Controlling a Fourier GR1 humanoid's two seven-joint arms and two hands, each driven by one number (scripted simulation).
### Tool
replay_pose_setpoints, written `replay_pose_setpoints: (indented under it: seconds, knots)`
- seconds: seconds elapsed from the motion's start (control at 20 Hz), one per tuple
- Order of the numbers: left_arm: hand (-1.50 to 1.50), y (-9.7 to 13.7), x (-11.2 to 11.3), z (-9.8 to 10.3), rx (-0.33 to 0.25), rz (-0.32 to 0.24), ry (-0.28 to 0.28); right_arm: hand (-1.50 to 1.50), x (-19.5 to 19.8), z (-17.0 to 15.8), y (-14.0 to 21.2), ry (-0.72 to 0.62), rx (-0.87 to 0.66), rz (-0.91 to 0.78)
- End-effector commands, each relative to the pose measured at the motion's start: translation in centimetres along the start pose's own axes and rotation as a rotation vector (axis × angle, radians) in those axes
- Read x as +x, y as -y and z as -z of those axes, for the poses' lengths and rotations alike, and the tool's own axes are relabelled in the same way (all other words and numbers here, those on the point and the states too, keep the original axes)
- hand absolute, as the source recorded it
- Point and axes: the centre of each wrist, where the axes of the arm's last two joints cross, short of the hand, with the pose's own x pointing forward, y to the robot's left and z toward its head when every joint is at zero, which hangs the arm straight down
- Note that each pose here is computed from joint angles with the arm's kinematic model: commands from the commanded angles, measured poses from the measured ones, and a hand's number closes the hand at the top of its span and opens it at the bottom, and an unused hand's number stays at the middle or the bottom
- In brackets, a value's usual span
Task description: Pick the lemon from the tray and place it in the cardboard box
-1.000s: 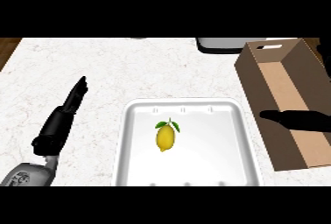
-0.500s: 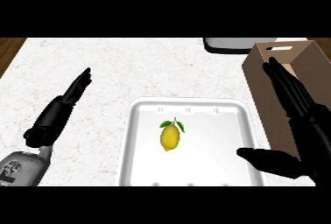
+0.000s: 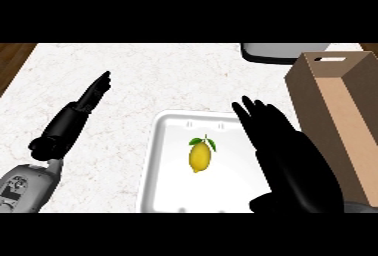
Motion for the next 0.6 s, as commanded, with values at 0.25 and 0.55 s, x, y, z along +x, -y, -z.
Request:
replay_pose_setpoints:
  seconds: [0.25,0.55]
  knots:
    - [0.00,0.0,-0.3,-0.1,0.011,0.004,-0.009,-1.50,7.0,3.4,-0.8,-0.134,0.185,-0.220]
    - [0.00,0.4,-0.1,0.0,0.009,-0.003,-0.013,-1.50,9.9,5.3,-2.3,-0.216,0.268,-0.212]
